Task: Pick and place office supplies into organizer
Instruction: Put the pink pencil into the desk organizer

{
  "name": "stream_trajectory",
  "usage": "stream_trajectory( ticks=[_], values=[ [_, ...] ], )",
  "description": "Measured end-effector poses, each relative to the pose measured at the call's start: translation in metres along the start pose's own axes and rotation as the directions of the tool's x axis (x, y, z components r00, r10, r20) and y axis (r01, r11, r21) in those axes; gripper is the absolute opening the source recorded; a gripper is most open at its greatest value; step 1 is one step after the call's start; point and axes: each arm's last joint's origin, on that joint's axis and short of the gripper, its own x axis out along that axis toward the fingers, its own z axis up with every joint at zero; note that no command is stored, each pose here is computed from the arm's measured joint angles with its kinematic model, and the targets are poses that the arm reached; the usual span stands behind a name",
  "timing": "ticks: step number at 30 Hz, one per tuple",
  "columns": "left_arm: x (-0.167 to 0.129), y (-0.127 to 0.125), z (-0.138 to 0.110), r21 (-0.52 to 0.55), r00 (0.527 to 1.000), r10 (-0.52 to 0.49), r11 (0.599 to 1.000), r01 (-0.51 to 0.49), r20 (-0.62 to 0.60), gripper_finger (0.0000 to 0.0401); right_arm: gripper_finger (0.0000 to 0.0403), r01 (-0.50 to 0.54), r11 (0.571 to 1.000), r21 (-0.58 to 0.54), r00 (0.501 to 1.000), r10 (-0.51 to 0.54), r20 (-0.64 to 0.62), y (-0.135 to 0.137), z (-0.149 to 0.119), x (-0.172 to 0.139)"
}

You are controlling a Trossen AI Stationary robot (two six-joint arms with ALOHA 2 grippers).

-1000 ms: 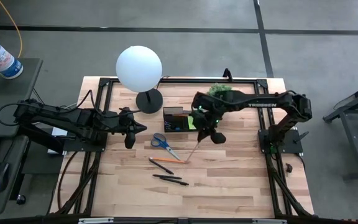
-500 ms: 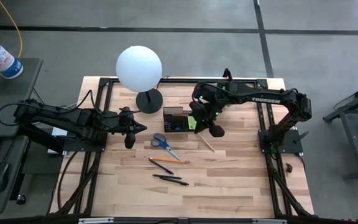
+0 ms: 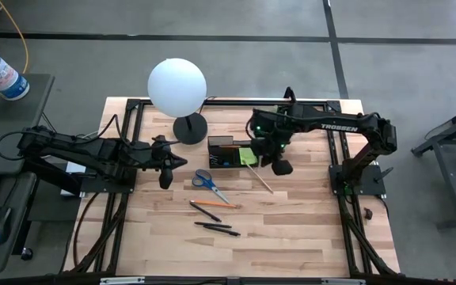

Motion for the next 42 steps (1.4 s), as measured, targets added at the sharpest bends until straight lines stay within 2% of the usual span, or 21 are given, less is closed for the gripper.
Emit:
stream_trajectory(
  ticks=[4, 7, 12, 16, 21, 23, 26, 34, 39, 42],
  values=[
    [0.0, 0.0, 0.0, 0.021, 1.0, 0.002, 1.0, -0.002, 0.001, 0.0001, 0.0001, 0.043, 0.991, 0.127, 0.999, -0.039, -0.028, -0.003, 0.0, 0.003],
    [0.0, 0.0, 0.0, 0.025, 1.0, 0.002, 1.0, -0.003, 0.001, 0.0001, 0.0003, 0.051, 0.96, 0.277, 0.999, -0.053, 0.002, -0.008, -0.001, 0.015],
    [0.0, 0.0, 0.0, 0.026, 1.0, 0.003, 1.0, -0.003, 0.001, 0.0001, 0.0051, 0.087, 0.858, 0.506, 0.996, -0.057, -0.075, -0.009, -0.021, 0.053],
    [0.0, 0.0, 0.0, 0.052, 1.0, 0.004, 0.999, -0.004, 0.002, 0.0001, 0.0111, 0.196, 0.735, 0.649, 0.98, -0.132, -0.147, -0.008, -0.037, 0.078],
    [0.0, 0.0, 0.0, 0.105, 1.0, 0.004, 0.995, -0.004, 0.002, 0.0001, 0.0157, 0.232, 0.591, 0.772, 0.963, -0.249, -0.099, -0.011, -0.04, 0.096],
    [0.0, 0.0, 0.0, 0.121, 1.0, 0.004, 0.993, -0.004, 0.002, 0.0001, 0.0163, 0.238, 0.556, 0.797, 0.953, -0.291, -0.082, -0.01, -0.039, 0.1],
    [0.0, 0.0, 0.0, 0.13, 1.0, 0.004, 0.992, -0.004, 0.002, 0.0001, 0.0164, 0.255, 0.523, 0.813, 0.943, -0.321, -0.089, -0.008, -0.039, 0.105],
    [0.0, 0.0, 0.0, 0.129, 1.0, 0.004, 0.992, -0.004, 0.002, 0.0001, 0.0165, 0.347, 0.506, 0.79, 0.921, -0.344, -0.184, -0.004, -0.039, 0.136],
    [0.0, 0.0, 0.0, 0.127, 1.0, 0.004, 0.992, -0.004, 0.002, 0.0001, 0.0165, 0.39, 0.467, 0.794, 0.901, -0.371, -0.225, -0.005, -0.041, 0.147],
    [0.0, 0.0, 0.0, 0.127, 1.0, 0.004, 0.992, -0.004, 0.002, 0.0001, 0.0165, 0.403, 0.46, 0.791, 0.896, -0.372, -0.24, -0.007, -0.042, 0.153]
  ],
)
